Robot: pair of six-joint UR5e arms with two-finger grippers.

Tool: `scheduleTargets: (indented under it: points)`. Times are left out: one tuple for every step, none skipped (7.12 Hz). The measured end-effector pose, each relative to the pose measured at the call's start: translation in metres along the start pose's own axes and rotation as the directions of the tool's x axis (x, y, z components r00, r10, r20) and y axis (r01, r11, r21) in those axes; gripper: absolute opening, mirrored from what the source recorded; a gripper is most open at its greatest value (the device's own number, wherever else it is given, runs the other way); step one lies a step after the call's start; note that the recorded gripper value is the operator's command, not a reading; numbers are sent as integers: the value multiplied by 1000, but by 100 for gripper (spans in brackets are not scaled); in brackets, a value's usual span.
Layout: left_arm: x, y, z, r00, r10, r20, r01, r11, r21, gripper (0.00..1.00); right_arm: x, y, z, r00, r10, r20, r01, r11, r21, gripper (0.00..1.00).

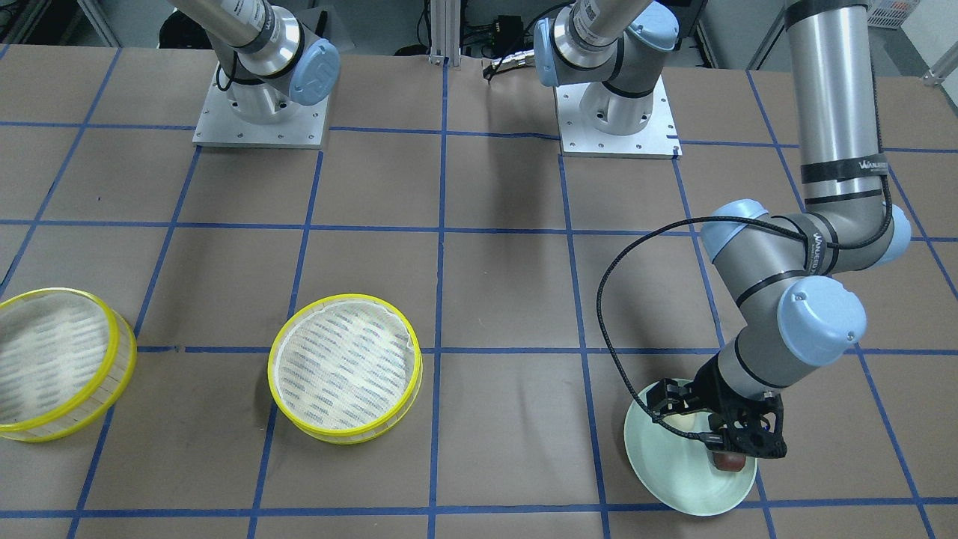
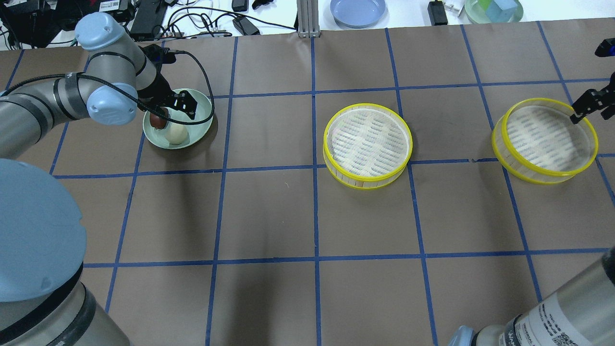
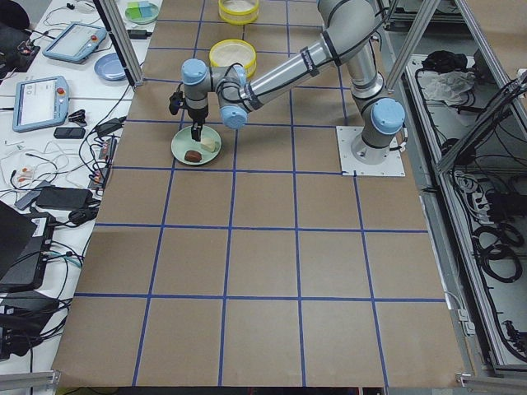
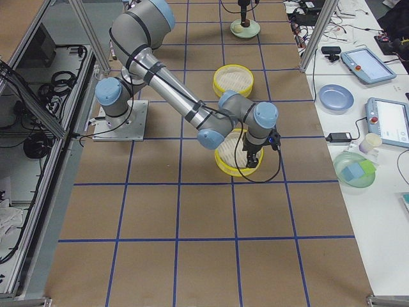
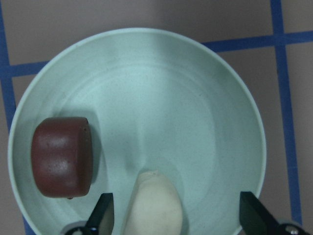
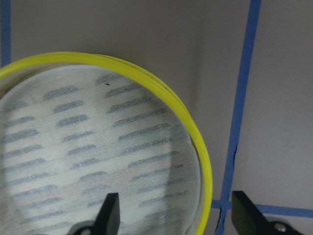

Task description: Stack buns with steamer

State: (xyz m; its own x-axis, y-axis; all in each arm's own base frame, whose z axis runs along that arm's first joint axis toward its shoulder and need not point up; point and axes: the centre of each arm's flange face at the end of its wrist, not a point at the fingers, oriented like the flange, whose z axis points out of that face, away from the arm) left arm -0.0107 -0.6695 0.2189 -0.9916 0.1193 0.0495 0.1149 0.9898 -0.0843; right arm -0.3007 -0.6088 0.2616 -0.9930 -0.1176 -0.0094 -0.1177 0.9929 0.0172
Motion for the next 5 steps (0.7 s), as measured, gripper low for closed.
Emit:
scheduleTargets:
  points:
    - [-1,1,15,1000,9,-6,-9,1000,-24,54,9,3,9,1000,-2,-2,2,1000,2,74]
    - [-1,3,24,1000,12,-9,-12,999,-43,12,14,4,16,1000,-2,0,2,1000,-2,62]
    - [-2,7,31,1000,14,1,-14,998,-65,0,16,4,25,1000,-2,7,2,1000,-10,47]
    - [-5,11,35,1000,17,26,-14,996,-85,0,17,4,30,1000,-2,12,3,1000,-15,44]
    - [-6,12,36,999,17,44,-13,995,-95,0,18,4,34,1000,-3,15,3,1000,-19,25]
